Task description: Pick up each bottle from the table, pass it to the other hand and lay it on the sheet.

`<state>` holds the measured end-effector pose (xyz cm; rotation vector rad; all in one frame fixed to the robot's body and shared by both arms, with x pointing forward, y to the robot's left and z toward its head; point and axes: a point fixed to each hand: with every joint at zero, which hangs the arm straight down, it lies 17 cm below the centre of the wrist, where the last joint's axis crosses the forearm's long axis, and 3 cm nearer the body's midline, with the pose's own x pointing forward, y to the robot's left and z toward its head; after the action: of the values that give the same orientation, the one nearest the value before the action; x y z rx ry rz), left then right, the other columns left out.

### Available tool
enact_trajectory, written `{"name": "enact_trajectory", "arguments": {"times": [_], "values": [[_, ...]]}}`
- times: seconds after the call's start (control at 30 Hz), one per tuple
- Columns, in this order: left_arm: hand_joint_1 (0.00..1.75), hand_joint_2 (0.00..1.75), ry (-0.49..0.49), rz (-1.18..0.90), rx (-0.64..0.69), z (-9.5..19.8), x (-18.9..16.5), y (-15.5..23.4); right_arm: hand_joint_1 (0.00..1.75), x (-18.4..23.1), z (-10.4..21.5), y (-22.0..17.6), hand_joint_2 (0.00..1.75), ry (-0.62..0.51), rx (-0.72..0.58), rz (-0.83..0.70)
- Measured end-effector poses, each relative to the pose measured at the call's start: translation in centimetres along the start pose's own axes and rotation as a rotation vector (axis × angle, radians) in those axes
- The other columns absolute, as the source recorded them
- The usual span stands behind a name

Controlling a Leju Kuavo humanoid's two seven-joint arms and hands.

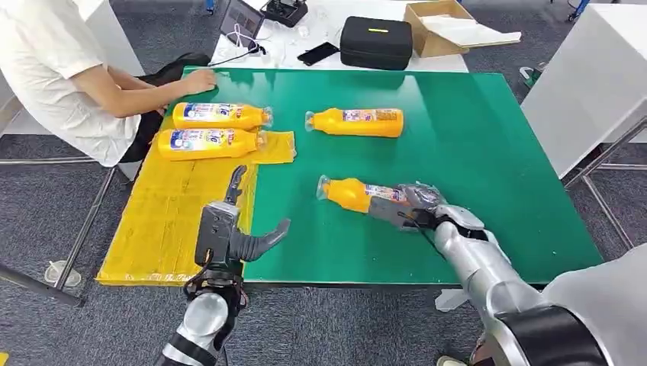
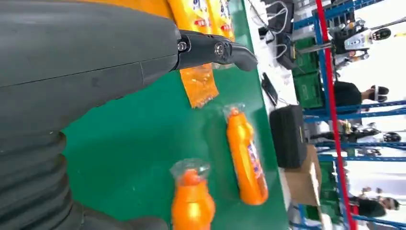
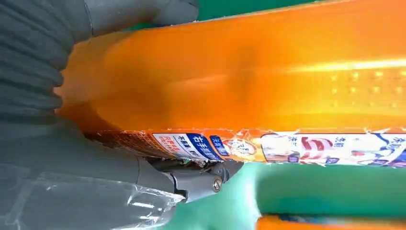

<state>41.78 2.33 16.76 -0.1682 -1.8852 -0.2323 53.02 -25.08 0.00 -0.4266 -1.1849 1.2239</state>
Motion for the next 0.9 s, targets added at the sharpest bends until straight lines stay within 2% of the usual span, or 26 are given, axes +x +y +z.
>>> {"name": "enact_trajectory", "arguments": {"times": [0.03, 0.1, 0.17, 0.27, 0.43, 0.57, 0.73, 0.9], "values": [[0.00, 1.75, 0.013, 0.028, -0.006, 0.1, -0.2, -0.2, 1.75, 0.9, 0.1, -0.1, 1.75, -0.052, -0.027, -0.048], [0.00, 1.75, 0.102, 0.151, -0.040, 0.5, -1.4, -1.2, 1.75, 2.0, 0.5, -0.1, 1.75, -0.122, -0.085, -0.134], [0.00, 1.75, 0.237, 0.353, -0.119, 2.2, -3.1, -3.7, 1.75, 3.9, 1.1, -0.4, 1.75, -0.201, -0.170, -0.248], [0.00, 1.75, 0.299, 0.518, -0.199, 4.6, -3.7, -6.9, 1.75, 6.8, 2.0, -0.2, 1.75, -0.295, -0.261, -0.363], [0.00, 1.75, 0.258, 0.507, -0.166, 5.0, -3.3, -7.2, 1.75, 11.6, 4.3, -0.7, 1.75, -0.436, -0.396, -0.513], [0.00, 1.75, 0.214, 0.509, -0.161, 4.7, -2.1, -7.3, 1.75, 14.7, 6.0, -0.4, 1.75, -0.525, -0.413, -0.572], [0.00, 1.75, 0.155, 0.509, -0.185, 4.4, -0.2, -7.8, 1.75, 15.9, 7.4, 1.1, 1.75, -0.558, -0.415, -0.628], [0.00, 1.75, 0.144, 0.506, -0.198, 4.5, 0.2, -7.9, 1.75, 16.2, 7.8, 1.5, 1.75, -0.565, -0.415, -0.635]]}}
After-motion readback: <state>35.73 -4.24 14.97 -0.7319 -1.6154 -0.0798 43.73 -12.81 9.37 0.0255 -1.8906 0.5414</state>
